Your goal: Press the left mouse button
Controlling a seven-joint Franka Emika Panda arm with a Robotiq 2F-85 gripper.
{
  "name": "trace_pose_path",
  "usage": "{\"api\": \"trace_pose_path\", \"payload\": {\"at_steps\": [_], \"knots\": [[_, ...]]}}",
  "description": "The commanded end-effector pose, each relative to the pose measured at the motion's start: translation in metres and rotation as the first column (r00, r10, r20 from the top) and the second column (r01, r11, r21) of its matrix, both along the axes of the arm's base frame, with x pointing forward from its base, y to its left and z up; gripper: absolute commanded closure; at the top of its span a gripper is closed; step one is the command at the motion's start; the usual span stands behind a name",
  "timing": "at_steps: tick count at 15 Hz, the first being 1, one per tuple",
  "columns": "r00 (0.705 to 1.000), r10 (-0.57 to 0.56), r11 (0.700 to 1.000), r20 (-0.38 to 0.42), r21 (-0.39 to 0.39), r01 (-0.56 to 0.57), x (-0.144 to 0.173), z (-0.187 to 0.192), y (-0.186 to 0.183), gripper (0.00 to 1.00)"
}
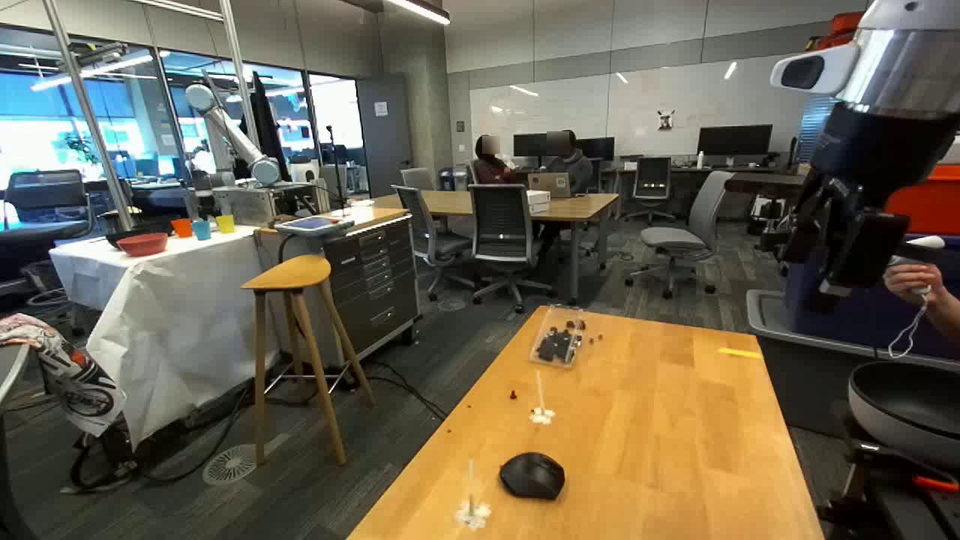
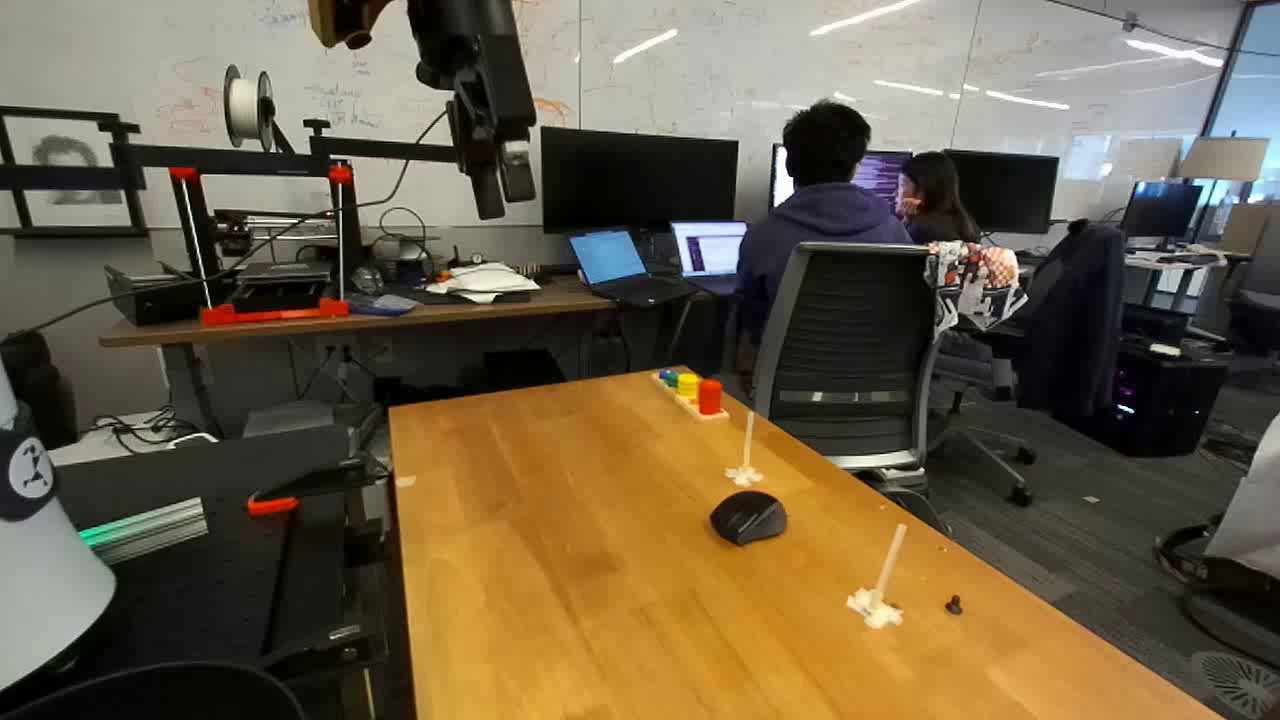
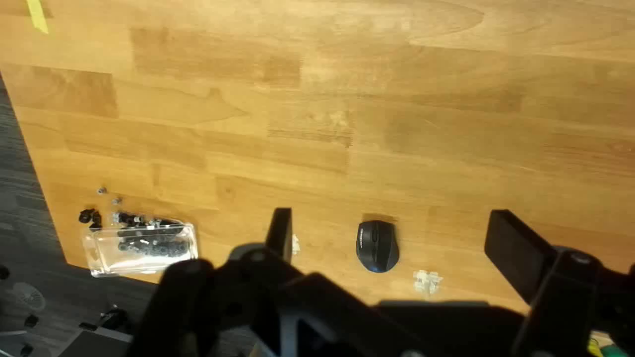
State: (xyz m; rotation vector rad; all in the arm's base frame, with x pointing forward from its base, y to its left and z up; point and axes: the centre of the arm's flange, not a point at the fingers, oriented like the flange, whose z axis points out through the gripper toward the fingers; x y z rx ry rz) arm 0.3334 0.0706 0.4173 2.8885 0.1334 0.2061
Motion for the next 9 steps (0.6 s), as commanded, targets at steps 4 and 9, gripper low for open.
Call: {"api": "trace_pose_path", "payload": {"at_steps": [4,9], "knots": [[1.0,0.002,1.0,-0.004,0.016,-0.002,0.002,-0.004,0.002,0.0],[0.999,0.047,0.997,-0.009,0.056,-0.046,0.025,-0.024,0.006,0.41]]}}
